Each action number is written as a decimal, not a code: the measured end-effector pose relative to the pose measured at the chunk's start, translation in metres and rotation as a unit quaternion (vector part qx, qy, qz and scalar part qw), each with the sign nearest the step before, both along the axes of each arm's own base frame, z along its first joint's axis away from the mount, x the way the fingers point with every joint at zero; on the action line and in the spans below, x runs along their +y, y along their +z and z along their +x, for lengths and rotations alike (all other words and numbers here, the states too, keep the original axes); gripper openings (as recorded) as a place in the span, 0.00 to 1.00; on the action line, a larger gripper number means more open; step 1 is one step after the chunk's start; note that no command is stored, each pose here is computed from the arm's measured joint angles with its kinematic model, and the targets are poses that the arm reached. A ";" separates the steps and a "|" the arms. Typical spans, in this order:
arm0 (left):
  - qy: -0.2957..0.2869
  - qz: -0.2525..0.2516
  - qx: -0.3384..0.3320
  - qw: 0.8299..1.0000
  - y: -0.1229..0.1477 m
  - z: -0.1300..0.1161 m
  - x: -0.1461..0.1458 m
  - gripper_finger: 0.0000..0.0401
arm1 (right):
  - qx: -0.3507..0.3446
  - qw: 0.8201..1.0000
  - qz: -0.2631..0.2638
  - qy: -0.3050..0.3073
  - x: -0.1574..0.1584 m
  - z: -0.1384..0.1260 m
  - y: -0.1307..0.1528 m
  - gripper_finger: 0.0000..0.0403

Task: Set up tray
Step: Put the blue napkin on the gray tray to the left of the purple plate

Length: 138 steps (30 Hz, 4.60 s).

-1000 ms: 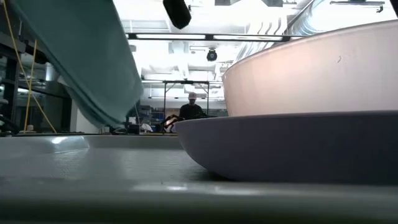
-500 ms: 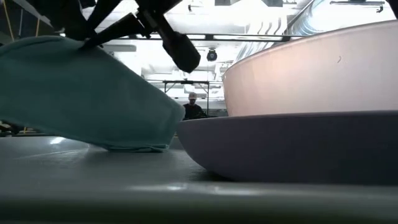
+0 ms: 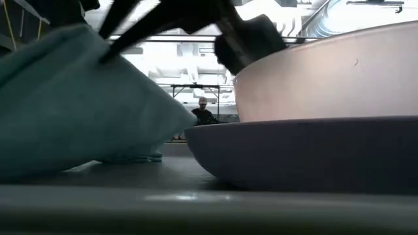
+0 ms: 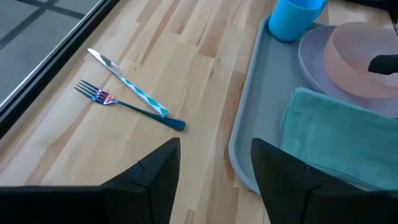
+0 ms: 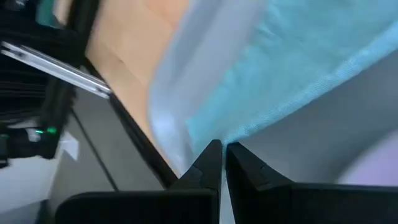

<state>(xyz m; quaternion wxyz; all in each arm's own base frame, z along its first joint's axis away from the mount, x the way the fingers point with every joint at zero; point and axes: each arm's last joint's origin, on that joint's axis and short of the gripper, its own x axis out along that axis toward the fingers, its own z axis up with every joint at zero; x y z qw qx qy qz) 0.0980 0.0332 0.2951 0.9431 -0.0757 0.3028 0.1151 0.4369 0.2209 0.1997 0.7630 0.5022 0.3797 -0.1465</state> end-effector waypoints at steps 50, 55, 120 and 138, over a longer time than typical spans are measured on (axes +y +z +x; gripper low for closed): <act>0.005 0.014 0.004 1.000 0.000 0.000 0.001 0.57 | 0.036 0.978 0.102 0.176 -0.075 0.044 -0.041 0.00; 0.008 0.009 0.003 1.000 0.000 0.000 0.001 0.57 | 0.030 0.979 0.100 0.177 -0.073 0.044 -0.041 0.00; -0.082 -0.240 0.058 0.966 -0.059 0.010 -0.008 0.57 | 0.167 0.950 -0.211 0.160 -0.180 -0.064 0.111 0.00; -0.024 -0.353 0.001 0.935 -0.112 0.062 -0.028 0.57 | 0.118 0.911 -0.384 0.097 -0.195 -0.189 0.219 0.00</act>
